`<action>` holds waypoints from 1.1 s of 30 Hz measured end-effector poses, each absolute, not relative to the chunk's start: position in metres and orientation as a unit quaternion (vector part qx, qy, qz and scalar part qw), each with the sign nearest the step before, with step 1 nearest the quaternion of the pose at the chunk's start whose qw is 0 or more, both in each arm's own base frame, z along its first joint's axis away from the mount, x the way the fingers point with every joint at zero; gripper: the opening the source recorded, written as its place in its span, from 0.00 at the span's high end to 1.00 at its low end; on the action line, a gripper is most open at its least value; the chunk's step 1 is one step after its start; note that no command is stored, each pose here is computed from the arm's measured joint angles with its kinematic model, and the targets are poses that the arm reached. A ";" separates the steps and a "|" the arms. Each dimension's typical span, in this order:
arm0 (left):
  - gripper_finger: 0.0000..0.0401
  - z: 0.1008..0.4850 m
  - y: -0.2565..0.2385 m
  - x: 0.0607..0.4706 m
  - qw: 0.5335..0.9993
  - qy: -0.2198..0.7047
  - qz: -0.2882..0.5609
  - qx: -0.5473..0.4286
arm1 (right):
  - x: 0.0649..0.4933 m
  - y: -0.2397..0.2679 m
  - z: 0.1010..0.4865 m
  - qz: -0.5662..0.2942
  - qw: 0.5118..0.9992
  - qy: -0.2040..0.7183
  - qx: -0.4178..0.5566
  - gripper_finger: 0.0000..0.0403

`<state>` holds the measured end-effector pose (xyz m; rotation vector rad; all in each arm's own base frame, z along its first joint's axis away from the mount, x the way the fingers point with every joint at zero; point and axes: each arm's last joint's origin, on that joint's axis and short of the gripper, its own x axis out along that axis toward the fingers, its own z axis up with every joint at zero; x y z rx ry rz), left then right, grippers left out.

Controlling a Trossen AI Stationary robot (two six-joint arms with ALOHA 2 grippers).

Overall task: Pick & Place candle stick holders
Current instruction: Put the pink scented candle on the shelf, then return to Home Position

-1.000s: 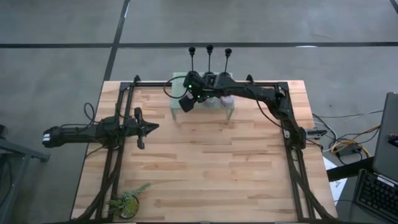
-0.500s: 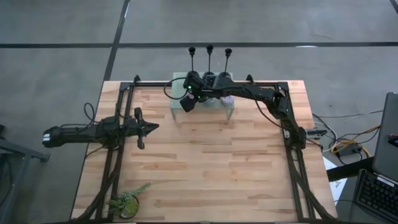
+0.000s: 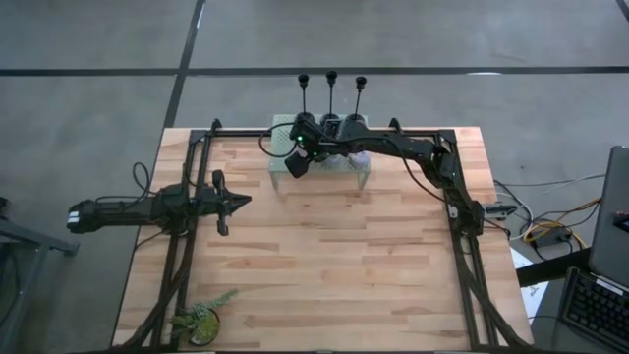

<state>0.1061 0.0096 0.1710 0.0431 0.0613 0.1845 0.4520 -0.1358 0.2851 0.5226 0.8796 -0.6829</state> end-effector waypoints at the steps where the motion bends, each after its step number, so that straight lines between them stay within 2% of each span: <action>1: 0.94 0.171 0.010 0.106 0.995 0.031 0.092 0.022 | 0.452 -0.136 0.285 -0.319 0.818 0.412 0.242 0.20; 9: 0.94 0.171 0.010 0.106 0.995 0.031 0.092 0.022 | 0.453 -0.137 0.286 -0.318 0.821 0.410 0.238 0.12; 14: 0.94 0.171 0.010 0.106 0.995 0.031 0.092 0.022 | 0.453 -0.137 0.286 -0.314 0.823 0.413 0.231 0.10; 22: 0.94 0.171 0.010 0.106 0.995 0.031 0.092 0.021 | 0.451 -0.130 0.287 -0.295 0.825 0.436 0.203 0.14; 29: 0.94 0.171 0.010 0.106 0.995 0.031 0.092 0.021 | 0.445 -0.117 0.320 -0.275 0.836 0.442 0.177 0.21; 33: 0.94 0.171 0.010 0.106 0.995 0.031 0.092 0.021 | 0.439 -0.109 0.338 -0.293 0.835 0.444 0.142 0.27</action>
